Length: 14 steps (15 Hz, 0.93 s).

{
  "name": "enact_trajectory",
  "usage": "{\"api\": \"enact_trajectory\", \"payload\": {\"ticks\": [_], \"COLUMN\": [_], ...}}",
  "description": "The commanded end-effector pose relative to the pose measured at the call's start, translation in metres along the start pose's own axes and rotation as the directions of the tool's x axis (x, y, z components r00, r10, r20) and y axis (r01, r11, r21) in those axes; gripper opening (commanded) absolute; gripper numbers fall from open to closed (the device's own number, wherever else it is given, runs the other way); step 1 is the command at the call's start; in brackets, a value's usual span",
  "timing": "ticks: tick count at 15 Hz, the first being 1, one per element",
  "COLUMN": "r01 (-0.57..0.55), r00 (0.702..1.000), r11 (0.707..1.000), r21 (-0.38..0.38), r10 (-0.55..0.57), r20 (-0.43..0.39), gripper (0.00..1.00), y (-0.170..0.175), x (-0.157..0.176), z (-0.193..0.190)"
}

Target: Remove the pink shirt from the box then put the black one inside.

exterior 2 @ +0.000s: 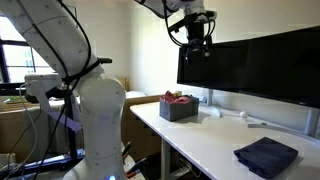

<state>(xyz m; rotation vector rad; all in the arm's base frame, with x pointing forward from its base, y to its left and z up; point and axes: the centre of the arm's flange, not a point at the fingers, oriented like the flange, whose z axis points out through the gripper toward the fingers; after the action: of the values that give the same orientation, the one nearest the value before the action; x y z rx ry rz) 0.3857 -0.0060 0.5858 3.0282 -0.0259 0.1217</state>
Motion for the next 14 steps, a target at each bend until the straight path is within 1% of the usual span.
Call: {"api": "enact_trajectory", "payload": {"ticks": [1,10,11,14], "r01": [0.000,0.000,0.006,0.054], "r00": [1.000,1.000,1.000,0.999], "r11": [1.000,1.000,1.000,0.999], "r21": [0.000,0.000,-0.012,-0.010], "r10": [0.000,0.000,-0.006,-0.054], "r20": [0.000,0.000,0.000,-0.004], "gripper": [1.00,1.00,1.00,1.00], "y": [0.000,0.000,-0.004,-0.024], "x": [0.000,0.000,0.001,0.004], "z": [0.000,0.000,0.000,-0.002]}}
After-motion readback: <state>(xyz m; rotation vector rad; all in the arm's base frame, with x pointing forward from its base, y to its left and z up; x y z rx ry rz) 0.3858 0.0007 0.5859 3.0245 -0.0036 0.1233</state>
